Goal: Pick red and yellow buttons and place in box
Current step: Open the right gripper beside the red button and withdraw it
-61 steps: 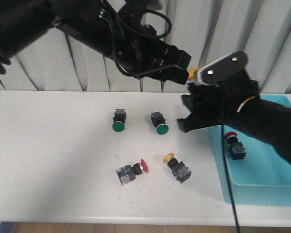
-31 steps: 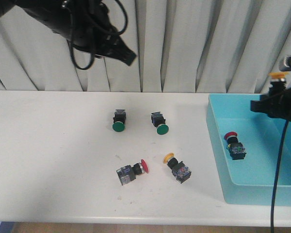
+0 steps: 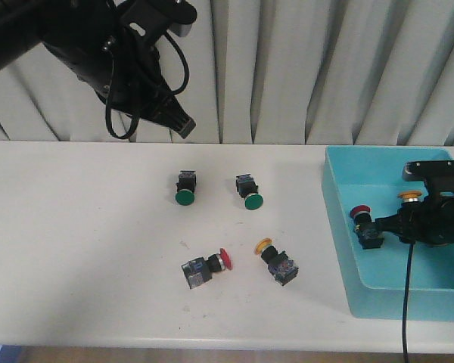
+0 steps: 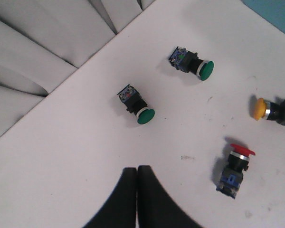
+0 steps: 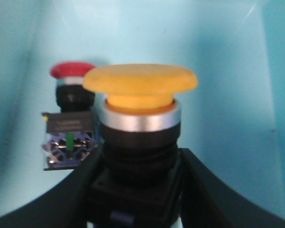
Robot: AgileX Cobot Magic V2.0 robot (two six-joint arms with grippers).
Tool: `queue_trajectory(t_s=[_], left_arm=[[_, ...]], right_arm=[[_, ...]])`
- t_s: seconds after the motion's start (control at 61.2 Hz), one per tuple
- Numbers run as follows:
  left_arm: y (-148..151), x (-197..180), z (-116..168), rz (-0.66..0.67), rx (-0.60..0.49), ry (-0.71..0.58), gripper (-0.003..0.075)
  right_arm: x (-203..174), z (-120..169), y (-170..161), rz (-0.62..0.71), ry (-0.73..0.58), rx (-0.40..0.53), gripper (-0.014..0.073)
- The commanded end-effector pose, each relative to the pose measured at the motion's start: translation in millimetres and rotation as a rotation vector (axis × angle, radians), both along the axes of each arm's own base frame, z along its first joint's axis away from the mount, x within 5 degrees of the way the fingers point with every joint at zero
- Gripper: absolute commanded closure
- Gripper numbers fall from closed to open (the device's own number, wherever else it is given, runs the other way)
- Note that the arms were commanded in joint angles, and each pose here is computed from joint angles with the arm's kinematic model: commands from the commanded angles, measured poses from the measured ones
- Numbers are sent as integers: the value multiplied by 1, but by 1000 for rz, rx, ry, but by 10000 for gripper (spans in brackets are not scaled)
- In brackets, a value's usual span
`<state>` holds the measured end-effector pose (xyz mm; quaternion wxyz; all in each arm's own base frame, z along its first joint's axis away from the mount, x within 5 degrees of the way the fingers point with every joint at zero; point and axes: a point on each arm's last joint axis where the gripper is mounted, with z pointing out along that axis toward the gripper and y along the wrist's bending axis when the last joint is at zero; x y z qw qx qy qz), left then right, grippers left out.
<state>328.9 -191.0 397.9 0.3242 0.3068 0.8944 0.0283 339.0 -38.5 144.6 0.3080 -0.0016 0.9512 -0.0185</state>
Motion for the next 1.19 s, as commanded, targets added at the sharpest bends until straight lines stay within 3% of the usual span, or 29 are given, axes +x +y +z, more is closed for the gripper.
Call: queue_trajectory(t_s=[0.0,0.163,0.392,0.605,0.752,0.899,0.916,1.177], left_arm=[[5,-7,22,-3,-56,-98,728],[5,-7,21,-3,-53,-94,728],[5,-8,21,-2,-52,-91,727],[5,-8,21,-3,-53,-91,727],[4,-8,20,-6,-62,-84,727],[2,-9,20,-11,-84,-73,727],[0,-10,20,-16,-101,-70,727],[0,-9,21,-18,-107,-81,727]], right_arm=[[18,14,-6,-16,-96,-24,566],[32,2,-6,-19,-44,9,496],[44,-8,-6,-2,-5,17,303],[45,4,-6,26,-21,-4,141],[41,27,-6,46,-62,-23,122],[29,73,-2,53,-148,-20,125],[10,125,6,66,-263,-17,124],[-67,239,30,99,-594,19,124]])
